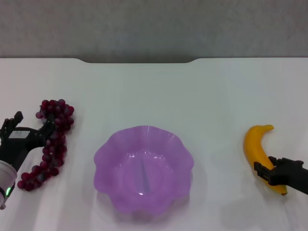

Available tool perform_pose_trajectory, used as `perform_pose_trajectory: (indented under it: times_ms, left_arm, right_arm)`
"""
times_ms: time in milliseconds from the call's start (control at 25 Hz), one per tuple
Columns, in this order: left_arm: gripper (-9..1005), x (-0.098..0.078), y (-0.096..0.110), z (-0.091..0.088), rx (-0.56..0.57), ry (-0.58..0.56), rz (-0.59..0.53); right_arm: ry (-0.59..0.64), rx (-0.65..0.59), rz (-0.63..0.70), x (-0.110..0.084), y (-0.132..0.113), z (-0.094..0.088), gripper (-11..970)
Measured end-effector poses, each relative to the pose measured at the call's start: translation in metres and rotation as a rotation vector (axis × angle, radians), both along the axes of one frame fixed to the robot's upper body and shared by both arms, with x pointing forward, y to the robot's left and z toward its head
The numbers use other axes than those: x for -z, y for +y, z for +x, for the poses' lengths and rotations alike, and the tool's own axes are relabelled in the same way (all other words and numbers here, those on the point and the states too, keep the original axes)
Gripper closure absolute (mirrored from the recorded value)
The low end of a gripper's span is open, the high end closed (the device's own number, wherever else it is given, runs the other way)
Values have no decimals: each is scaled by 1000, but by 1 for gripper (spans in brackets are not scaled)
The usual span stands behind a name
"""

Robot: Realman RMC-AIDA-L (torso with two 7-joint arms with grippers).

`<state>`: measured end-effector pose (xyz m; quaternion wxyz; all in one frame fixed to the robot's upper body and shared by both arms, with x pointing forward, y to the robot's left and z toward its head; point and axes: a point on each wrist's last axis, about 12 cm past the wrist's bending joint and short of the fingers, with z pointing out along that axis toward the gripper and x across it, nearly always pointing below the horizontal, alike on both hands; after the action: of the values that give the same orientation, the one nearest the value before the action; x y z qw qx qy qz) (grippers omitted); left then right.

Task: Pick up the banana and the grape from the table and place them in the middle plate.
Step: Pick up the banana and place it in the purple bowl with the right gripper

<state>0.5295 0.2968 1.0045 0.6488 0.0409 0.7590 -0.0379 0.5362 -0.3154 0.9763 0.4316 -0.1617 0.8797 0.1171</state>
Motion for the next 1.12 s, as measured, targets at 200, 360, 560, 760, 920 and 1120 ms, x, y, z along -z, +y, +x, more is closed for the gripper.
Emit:
perform_pose_trajectory:
  times_ms: [200, 360, 560, 760, 920, 1120]
  left_arm:
    - [117, 0, 0, 0, -1, 0, -2]
    - [117, 0, 1, 0, -7, 3, -20]
    - [117, 0, 2, -1, -8, 5, -27]
    - [117, 0, 2, -1, -7, 5, -27]
    - [117, 0, 3, -1, -7, 5, -24]
    - [117, 0, 3, -1, -6, 6, -22]
  right_arm:
    - [2, -38, -12, 0, 4, 1, 469]
    - [3, -51, -10, 0, 6, 1, 465]
    - [-4, -64, -9, -1, 7, 0, 460]
    - [-13, -67, -24, -1, 7, 0, 455]
    - [-22, -54, -29, -3, 5, 4, 452]
    - [-75, -53, -50, -15, 0, 17, 447]
